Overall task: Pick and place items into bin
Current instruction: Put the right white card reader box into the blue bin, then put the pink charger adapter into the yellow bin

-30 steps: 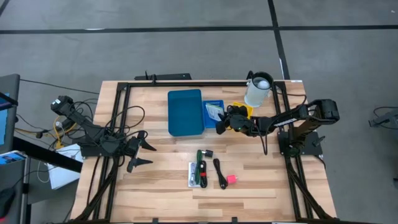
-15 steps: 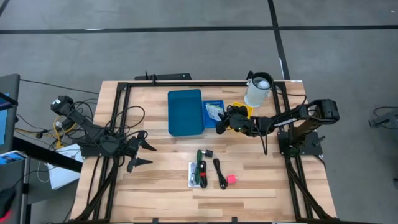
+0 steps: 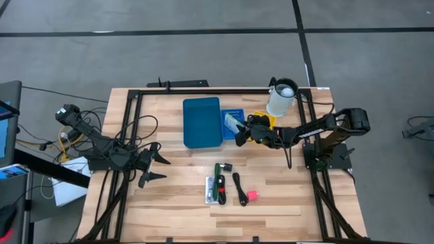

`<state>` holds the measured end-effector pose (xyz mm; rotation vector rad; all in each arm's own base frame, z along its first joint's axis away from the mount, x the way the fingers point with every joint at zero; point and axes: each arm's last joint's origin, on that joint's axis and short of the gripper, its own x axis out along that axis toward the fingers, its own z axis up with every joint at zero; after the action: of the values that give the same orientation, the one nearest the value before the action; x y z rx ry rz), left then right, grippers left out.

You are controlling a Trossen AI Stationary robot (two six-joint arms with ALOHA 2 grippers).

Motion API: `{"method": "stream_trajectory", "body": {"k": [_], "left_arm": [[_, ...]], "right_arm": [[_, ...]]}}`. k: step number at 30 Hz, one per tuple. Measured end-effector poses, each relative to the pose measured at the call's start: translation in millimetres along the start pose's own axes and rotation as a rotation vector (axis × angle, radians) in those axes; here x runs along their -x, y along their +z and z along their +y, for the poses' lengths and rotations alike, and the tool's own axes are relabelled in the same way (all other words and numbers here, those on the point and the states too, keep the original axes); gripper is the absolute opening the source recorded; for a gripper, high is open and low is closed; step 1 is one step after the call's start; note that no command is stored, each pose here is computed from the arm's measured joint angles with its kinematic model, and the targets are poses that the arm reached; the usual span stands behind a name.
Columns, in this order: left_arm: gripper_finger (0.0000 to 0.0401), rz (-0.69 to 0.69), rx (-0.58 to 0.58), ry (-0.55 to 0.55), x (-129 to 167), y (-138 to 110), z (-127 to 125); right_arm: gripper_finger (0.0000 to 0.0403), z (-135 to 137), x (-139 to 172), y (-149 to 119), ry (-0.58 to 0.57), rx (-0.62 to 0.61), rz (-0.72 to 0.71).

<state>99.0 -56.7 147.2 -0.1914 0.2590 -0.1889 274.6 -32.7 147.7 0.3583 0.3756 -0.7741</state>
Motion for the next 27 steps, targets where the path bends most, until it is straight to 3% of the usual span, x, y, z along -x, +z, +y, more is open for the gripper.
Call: {"method": "stream_trajectory", "body": {"k": [10, 27], "left_arm": [[0.027, 0.0, 0.0, 0.0, 0.0, 0.0, 0.0], [0.027, 0.0, 0.0, 0.0, 0.0, 0.0, 0.0]], "right_arm": [[0.021, 0.7, 0.1, -0.4, 0.022, 0.001, 0.013], [0.0197, -1.4, 0.1, 5.2, -0.097, 0.083, -0.09]]}}
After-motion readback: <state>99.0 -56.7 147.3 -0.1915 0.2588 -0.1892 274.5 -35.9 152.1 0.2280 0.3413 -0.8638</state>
